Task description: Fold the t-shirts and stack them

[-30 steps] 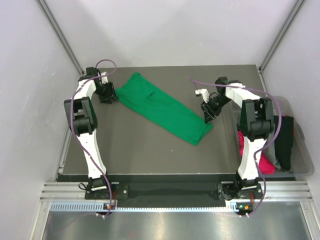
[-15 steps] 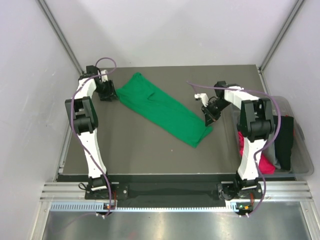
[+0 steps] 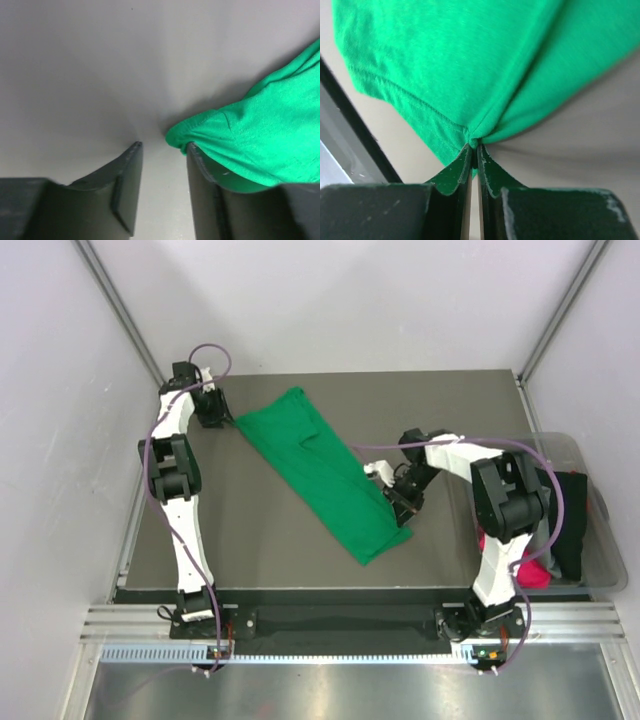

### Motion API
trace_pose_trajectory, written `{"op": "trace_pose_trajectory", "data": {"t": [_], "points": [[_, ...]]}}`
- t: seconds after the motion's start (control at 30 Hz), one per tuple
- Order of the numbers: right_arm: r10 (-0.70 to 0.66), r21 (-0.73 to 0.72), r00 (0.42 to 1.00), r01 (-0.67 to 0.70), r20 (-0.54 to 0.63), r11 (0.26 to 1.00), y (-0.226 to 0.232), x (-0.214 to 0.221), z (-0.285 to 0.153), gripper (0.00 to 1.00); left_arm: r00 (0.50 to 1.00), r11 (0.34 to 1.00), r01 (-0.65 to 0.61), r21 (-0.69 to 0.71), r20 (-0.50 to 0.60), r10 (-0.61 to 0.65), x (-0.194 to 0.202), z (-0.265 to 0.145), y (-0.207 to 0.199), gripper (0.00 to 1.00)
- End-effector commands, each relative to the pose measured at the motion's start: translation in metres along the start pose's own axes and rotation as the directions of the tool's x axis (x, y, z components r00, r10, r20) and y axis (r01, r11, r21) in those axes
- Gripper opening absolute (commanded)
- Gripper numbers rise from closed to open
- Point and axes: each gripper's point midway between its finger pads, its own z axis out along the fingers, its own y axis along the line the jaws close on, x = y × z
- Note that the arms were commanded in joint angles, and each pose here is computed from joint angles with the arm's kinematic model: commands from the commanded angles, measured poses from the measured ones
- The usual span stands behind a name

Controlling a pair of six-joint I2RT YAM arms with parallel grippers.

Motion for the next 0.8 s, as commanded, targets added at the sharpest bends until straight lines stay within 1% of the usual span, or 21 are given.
{"op": "trace_pose_trajectory", "data": {"t": [0.0, 0.13, 0.17, 0.2, 0.23, 0.27, 0.3, 0.33, 0.37, 0.47, 0.57, 0.6, 0.67, 0.7, 0.77], "points": [[-0.051, -0.036, 0.998, 0.052, 0.028, 0.998, 0.028, -0.018, -0.001, 0.06, 1.000, 1.000, -0.002, 0.008, -0.014, 0.002, 0.005, 0.014, 0.006, 0.44], [-0.069, -0.060, 0.997, 0.070, 0.032, 0.996, 0.041, -0.029, 0.007, 0.06, 1.000, 0.999, -0.012, 0.051, -0.013, 0.013, 0.004, 0.022, -0.001, 0.30], [-0.063, -0.067, 0.997, 0.065, 0.037, 0.996, 0.043, -0.031, 0.008, 0.06, 1.000, 0.998, -0.010, 0.057, -0.016, 0.011, 0.005, 0.024, -0.001, 0.19], [-0.074, -0.073, 0.997, 0.077, 0.037, 0.994, 0.047, -0.034, 0.011, 0.06, 1.000, 0.998, -0.015, 0.060, -0.008, 0.015, 0.002, 0.025, -0.002, 0.15], [-0.070, -0.078, 0.997, 0.072, 0.034, 0.994, 0.049, -0.035, 0.013, 0.06, 1.000, 0.998, -0.017, 0.065, -0.003, 0.017, 0.001, 0.027, -0.004, 0.09], [-0.073, -0.084, 0.997, 0.076, 0.037, 0.994, 0.052, -0.036, 0.015, 0.06, 1.000, 0.997, -0.018, 0.070, 0.010, 0.017, -0.002, 0.030, -0.004, 0.09], [-0.080, -0.092, 0.996, 0.082, 0.033, 0.992, 0.055, -0.037, 0.020, 0.07, 0.999, 0.997, -0.024, 0.073, 0.030, 0.022, -0.008, 0.031, -0.005, 0.00], [-0.079, -0.099, 0.996, 0.082, 0.031, 0.992, 0.058, -0.038, 0.022, 0.07, 0.999, 0.997, -0.017, 0.072, 0.039, 0.014, -0.010, 0.034, -0.005, 0.00], [-0.083, -0.106, 0.996, 0.086, 0.031, 0.991, 0.061, -0.039, 0.024, 0.07, 0.996, 0.997, -0.026, 0.074, 0.081, 0.020, -0.023, 0.033, -0.006, 0.00], [-0.098, -0.129, 0.995, 0.100, 0.025, 0.987, 0.070, -0.045, 0.035, 0.07, 0.989, 0.996, -0.036, 0.084, 0.146, 0.024, -0.042, 0.039, -0.011, 0.00], [-0.112, -0.155, 0.994, 0.111, 0.000, 0.982, 0.078, -0.047, 0.048, 0.07, 0.980, 0.995, -0.039, 0.092, 0.198, 0.020, -0.054, 0.043, -0.019, 0.00], [-0.125, -0.162, 0.992, 0.121, -0.013, 0.979, 0.081, -0.050, 0.053, 0.07, 0.972, 0.994, -0.050, 0.093, 0.235, 0.027, -0.064, 0.043, -0.026, 0.00], [-0.139, -0.169, 0.990, 0.135, -0.013, 0.976, 0.084, -0.056, 0.056, 0.07, 0.960, 0.995, -0.064, 0.076, 0.278, 0.040, -0.076, 0.044, -0.032, 0.00], [-0.142, -0.182, 0.989, 0.135, -0.027, 0.974, 0.087, -0.056, 0.062, 0.07, 0.953, 0.997, -0.067, 0.043, 0.297, 0.051, -0.081, 0.045, -0.031, 0.00], [-0.151, -0.195, 0.988, 0.143, -0.026, 0.970, 0.090, -0.062, 0.066, 0.07, 0.934, 0.995, -0.104, 0.003, 0.343, 0.097, -0.091, 0.048, -0.044, 0.00]]}}
